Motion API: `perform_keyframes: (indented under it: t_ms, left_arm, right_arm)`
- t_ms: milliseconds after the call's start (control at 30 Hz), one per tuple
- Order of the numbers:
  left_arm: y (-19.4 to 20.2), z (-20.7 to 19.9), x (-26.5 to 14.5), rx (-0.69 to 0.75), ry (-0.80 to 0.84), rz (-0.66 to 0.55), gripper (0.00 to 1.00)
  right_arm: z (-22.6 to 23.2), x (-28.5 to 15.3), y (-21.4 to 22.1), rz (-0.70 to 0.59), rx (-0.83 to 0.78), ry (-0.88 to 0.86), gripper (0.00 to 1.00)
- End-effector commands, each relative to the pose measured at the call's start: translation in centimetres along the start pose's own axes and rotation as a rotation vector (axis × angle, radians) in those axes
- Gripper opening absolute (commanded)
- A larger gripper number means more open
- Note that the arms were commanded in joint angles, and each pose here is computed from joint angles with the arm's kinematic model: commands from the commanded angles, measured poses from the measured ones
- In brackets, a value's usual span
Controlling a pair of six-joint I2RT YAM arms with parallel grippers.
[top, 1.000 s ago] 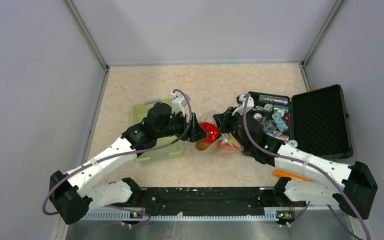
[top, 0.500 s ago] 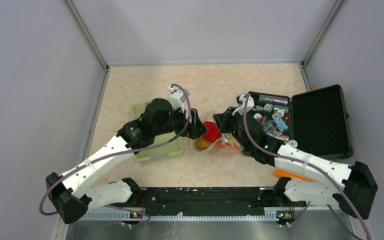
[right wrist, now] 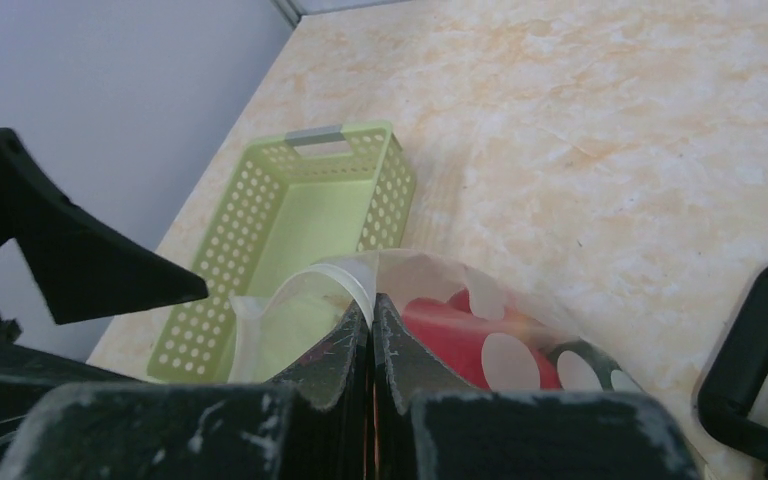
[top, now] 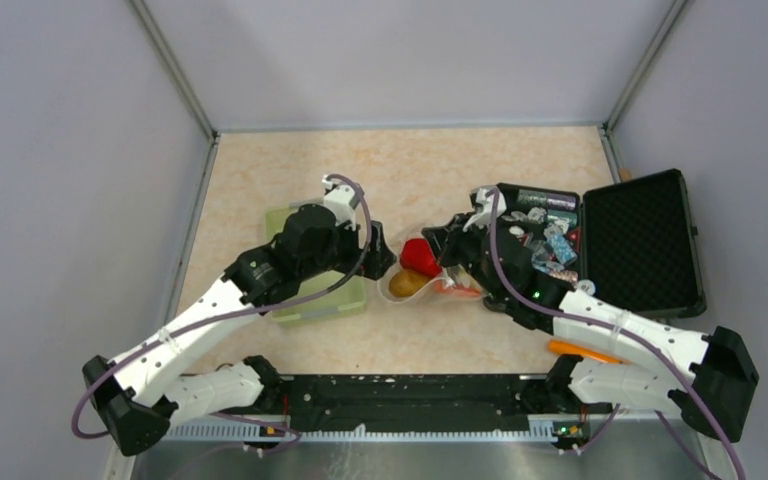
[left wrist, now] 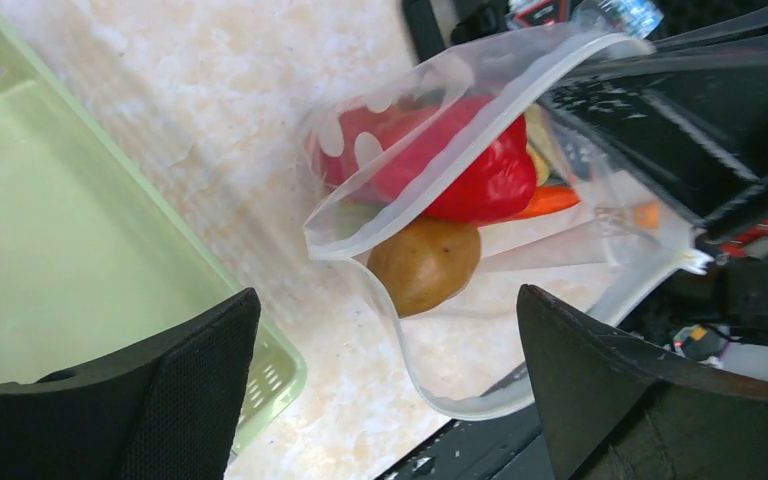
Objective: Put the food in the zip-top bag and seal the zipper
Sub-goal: Adjust the zipper food storage bag at the center of the board.
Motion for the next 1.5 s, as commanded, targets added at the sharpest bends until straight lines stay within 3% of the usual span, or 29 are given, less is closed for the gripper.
perform_keyframes:
  t_ms: [0, 367, 567, 733, 833, 1000, 1067, 1133, 1233, 1333, 1467]
  left_arm:
    - [0.4, 0.8, 1.3, 0.042, -0.037, -0.002, 0.94]
    - [0.1, 2.0, 3.2, 0.116, -0.139, -0.01, 0.71]
    - [-0.2, 1.6, 2.7, 0.124, -0.108, -0.035, 0.49]
    - [-0.1, 1.3, 2.6, 0.146, -0.068, -0.025, 0.42]
    - [-0.7, 1.5, 2.4, 0.122, -0.113, -0.057, 0.29]
    - [-1.7, 1.3, 1.3, 0.043, -0.164, -0.1, 0.12]
    - [-2.1, 0.8, 1.0, -0.034, -0.156, -0.13, 0.01]
    - [-2.6, 0.5, 0.8, -0.12, -0.162, -0.174, 0.0]
    - [-3.5, 0.1, 0.8, -0.213, -0.176, -0.224, 0.0]
    - [-4.2, 0.2, 1.0, -0.244, -0.231, -0.249, 0.0]
    - [-5.0, 0.4, 1.5, -0.256, -0.293, -0.256, 0.0]
  right_arm:
    - [1.7, -0.5, -3.3, -0.109, -0.006, -0.127, 0.0]
    - [2.4, -1.3, -3.9, -0.12, -0.056, -0.204, 0.0]
    - [2.1, -2.0, -4.3, -0.136, -0.087, -0.212, 0.0]
    - [2.7, -2.3, -4.2, -0.111, -0.129, -0.271, 0.0]
    - [3.2, -2.4, -3.9, -0.084, -0.168, -0.318, 0.0]
    - [2.4, -2.1, -3.7, -0.067, -0.16, -0.249, 0.0]
    - [2.7, -2.1, -3.5, -0.057, -0.178, -0.276, 0.09]
    - [3.1, -2.3, -3.4, -0.03, -0.209, -0.324, 0.31]
    - [3.0, -2.8, -3.4, 0.012, -0.271, -0.339, 0.51]
    - [1.8, -4.1, -3.4, 0.012, -0.311, -0.301, 0.6]
    - [1.2, -6.8, -3.2, -0.041, -0.382, -0.377, 0.64]
Point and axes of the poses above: each gripper's point midway between its finger pads, its own x axis out along the fingers, its own z axis along the line the jaws close on, y = z × x, the point moved 6 cm from there along -x, back along the fingers, and after that the axes turned 14 degrees about -x, right-handed, at the moved point
